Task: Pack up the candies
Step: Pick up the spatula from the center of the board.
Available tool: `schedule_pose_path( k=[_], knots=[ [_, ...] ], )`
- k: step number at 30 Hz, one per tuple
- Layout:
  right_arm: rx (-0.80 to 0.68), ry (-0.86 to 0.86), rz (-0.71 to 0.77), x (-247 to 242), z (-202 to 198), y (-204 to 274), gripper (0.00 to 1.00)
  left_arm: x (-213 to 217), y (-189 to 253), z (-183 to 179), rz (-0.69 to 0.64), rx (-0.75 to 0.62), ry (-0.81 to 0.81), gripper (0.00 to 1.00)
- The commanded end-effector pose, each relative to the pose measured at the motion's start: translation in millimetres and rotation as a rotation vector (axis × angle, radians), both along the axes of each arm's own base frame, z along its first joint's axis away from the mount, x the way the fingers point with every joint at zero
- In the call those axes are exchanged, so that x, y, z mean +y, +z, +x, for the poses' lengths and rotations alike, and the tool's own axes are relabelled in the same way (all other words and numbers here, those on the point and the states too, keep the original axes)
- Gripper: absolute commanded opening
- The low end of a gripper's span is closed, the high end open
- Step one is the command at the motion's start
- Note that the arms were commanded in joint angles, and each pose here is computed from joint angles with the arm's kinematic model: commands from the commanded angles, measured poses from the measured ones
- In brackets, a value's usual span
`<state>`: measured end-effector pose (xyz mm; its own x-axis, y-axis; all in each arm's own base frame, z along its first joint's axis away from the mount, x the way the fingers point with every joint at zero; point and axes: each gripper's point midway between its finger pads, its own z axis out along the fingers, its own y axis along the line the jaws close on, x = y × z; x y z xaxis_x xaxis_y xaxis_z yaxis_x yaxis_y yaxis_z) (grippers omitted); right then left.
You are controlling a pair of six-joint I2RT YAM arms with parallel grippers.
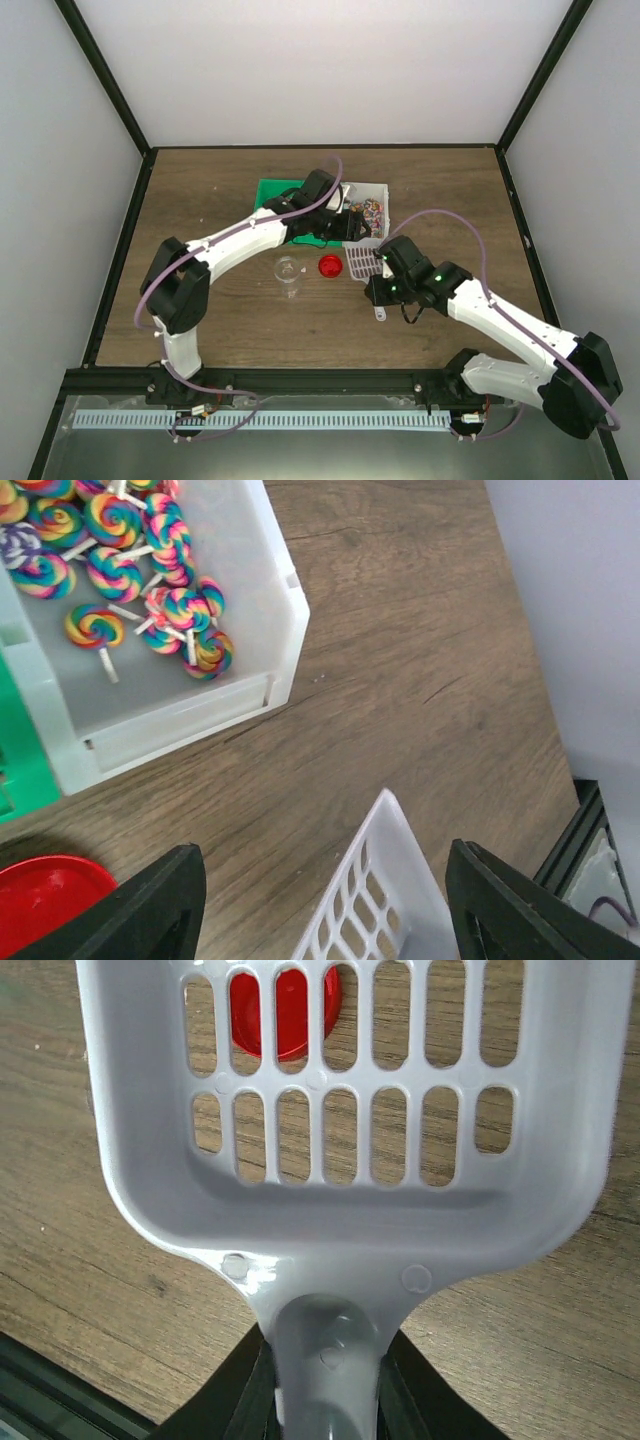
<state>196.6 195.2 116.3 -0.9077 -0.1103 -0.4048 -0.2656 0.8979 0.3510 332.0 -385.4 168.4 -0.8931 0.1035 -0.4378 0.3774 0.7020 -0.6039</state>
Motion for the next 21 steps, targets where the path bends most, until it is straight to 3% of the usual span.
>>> schedule_pose_path(
  k=[1,4,11,21],
  knots=[
    [-0.072,0.040,0.059,11,5,26,0.16,-15,3,3,-0.047,0.008,-0.049,0.65],
    [-0.082,0.040,0.064,10,5,29,0.16,-16,1,3,-0.044,0.021,-0.050,0.59],
    [-0.088,0.055,0.070,13,6,31,0.16,-13,-4,-1,-0.023,0.029,-0.071,0.31],
    [-0.086,0.053,0.056,14,9,26,0.15,-10,-10,-10,-0.016,0.053,-0.098,0.04]
  ],
)
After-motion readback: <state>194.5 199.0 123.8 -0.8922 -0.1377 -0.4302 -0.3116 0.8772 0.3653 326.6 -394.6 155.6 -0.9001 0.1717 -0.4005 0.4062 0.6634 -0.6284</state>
